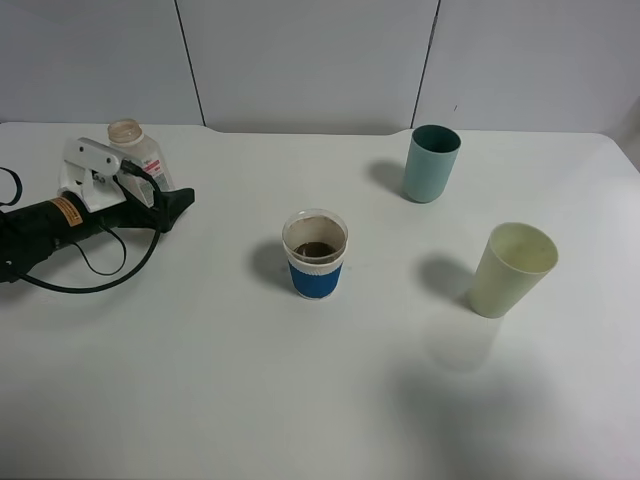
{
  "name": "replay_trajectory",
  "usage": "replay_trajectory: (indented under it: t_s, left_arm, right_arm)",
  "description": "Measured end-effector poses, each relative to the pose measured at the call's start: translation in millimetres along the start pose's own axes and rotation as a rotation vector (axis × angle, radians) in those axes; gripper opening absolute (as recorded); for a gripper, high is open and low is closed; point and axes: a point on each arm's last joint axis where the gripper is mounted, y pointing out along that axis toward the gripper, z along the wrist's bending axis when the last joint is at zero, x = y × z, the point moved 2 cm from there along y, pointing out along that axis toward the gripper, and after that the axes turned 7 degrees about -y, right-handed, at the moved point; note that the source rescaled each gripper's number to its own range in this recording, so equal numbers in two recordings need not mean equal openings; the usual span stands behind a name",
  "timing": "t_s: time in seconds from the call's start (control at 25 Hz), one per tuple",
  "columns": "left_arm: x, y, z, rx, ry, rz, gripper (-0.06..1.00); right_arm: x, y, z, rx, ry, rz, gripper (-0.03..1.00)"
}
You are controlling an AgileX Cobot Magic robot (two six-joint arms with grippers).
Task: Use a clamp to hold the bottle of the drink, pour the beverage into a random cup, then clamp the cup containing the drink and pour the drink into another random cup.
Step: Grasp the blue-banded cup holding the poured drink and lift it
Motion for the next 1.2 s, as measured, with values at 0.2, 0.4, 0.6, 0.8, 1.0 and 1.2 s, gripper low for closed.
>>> replay_trajectory:
  t_s: [0.2,0.4,0.6,0.8,1.0,1.2]
  left_arm:
    - [16.0,-14.0,-9.3,0.008,0.006,-0.021,0.99]
    - [28.1,-46.9,-26.2,0.061,0.015,-0.033,0.99]
    - [45.4,-86.9,-45.7,0.132,0.041,-0.083,0.99]
    - [72.5,-123.2,-60.6,0.213,0.055,-0.188,0.99]
    - [106.6,-149.6,-74.4,0.28,0.028,-0.267,1.0]
    - [144.4,-180.4,-91.7,0.325,0.054,-0.386,1.0]
  right_arm:
    - [0.0,0.0,0.0,0.0,0.0,0.0,1.0]
    - [0.0,0.0,0.0,0.0,0.0,0.0,1.0]
    - [0.0,0.0,0.0,0.0,0.0,0.0,1.0]
    - [0.0,0.0,0.0,0.0,0.0,0.0,1.0]
    - [0.0,0.0,0.0,0.0,0.0,0.0,1.0]
    - [0.0,0.0,0.0,0.0,0.0,0.0,1.0]
